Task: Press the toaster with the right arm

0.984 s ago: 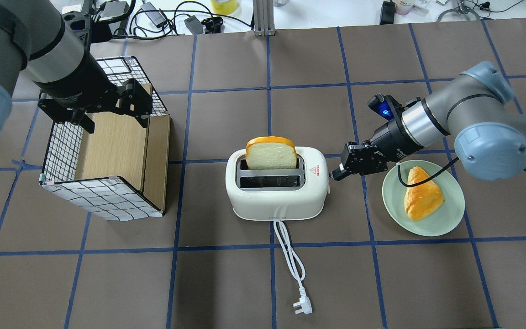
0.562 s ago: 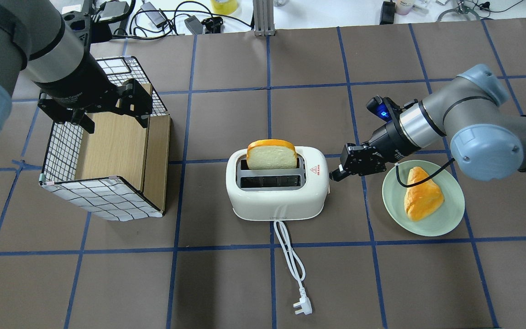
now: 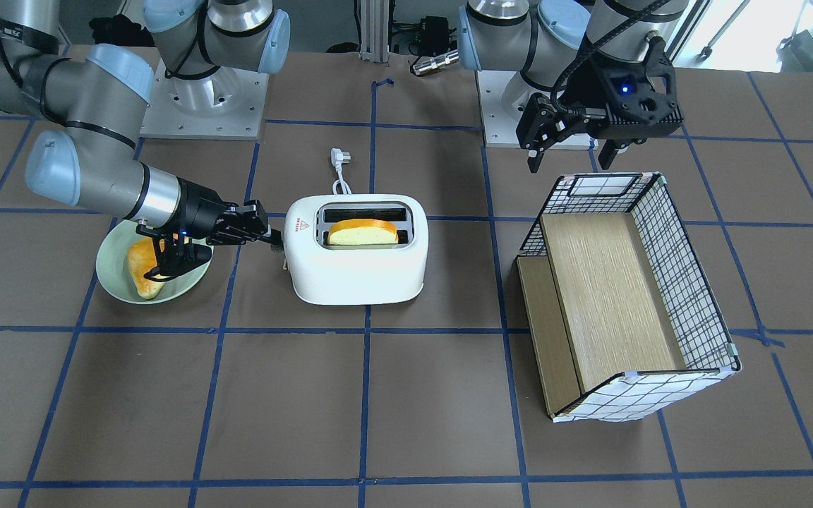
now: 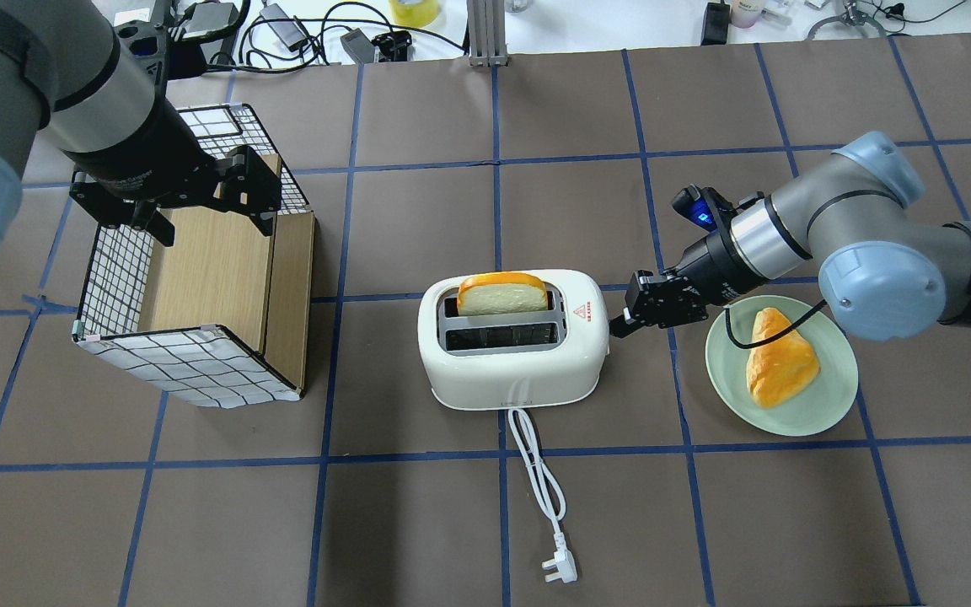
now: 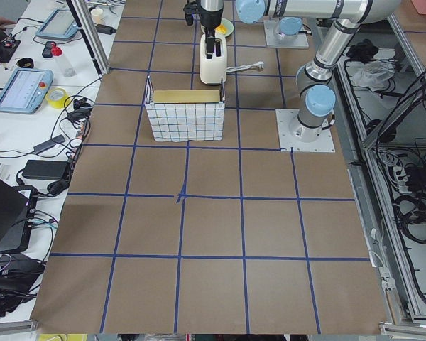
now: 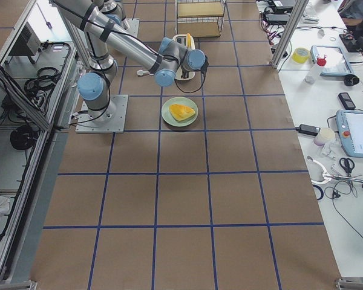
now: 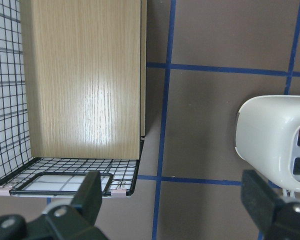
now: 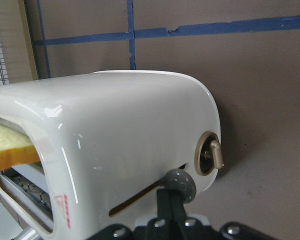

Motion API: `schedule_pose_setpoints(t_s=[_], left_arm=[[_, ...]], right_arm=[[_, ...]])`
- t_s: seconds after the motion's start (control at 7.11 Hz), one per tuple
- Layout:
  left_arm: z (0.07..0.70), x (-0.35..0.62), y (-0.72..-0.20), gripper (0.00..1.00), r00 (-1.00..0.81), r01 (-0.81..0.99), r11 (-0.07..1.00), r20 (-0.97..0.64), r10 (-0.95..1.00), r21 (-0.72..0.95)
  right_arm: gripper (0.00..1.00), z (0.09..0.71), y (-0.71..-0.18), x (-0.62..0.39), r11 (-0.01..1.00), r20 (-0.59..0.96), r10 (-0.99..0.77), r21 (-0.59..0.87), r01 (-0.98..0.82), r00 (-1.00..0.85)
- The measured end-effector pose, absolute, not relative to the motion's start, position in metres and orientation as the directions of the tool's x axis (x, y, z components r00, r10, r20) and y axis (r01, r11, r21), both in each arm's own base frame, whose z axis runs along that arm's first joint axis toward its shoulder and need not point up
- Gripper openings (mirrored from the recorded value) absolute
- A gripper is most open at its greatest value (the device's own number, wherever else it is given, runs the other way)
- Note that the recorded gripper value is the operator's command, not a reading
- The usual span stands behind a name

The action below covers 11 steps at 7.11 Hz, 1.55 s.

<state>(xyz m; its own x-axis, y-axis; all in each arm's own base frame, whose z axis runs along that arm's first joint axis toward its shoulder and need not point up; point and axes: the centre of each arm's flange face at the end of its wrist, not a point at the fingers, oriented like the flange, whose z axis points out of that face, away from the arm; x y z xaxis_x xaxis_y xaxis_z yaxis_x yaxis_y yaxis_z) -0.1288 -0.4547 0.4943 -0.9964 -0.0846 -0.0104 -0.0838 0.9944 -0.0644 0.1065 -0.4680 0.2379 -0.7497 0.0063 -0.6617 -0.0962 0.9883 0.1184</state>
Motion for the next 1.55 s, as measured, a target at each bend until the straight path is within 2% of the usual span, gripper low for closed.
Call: schedule_pose_setpoints(t_s=[0.42,0.7,1.12,1.55], left_arm=[[0.494,-0.129,-0.455,1.0,-0.996,-0.084,0.994,-0.01,-0.085,-0.064],[0.494,-0.129,-0.455,1.0,-0.996,-0.084,0.994,-0.01,-0.085,-0.064],[0.494,-0.129,-0.455,1.0,-0.996,-0.084,0.994,-0.01,-0.085,-0.064],[0.494,-0.129,-0.455,1.0,-0.996,-0.084,0.994,-0.01,-0.085,-0.064]], right_arm=[[0.0,0.238,-0.468,0.107,0.989,-0.654,0.013,0.12,-0.087,-0.757],[0.0,0.262,-0.469,0.105,0.991,-0.613,0.041,0.125,-0.045,-0.789],[0.0,0.34,-0.48,0.114,0.988,-0.477,0.084,0.155,0.01,-0.875],[0.0,0.445,-0.496,0.116,0.989,-0.221,0.056,0.148,0.023,-0.974]])
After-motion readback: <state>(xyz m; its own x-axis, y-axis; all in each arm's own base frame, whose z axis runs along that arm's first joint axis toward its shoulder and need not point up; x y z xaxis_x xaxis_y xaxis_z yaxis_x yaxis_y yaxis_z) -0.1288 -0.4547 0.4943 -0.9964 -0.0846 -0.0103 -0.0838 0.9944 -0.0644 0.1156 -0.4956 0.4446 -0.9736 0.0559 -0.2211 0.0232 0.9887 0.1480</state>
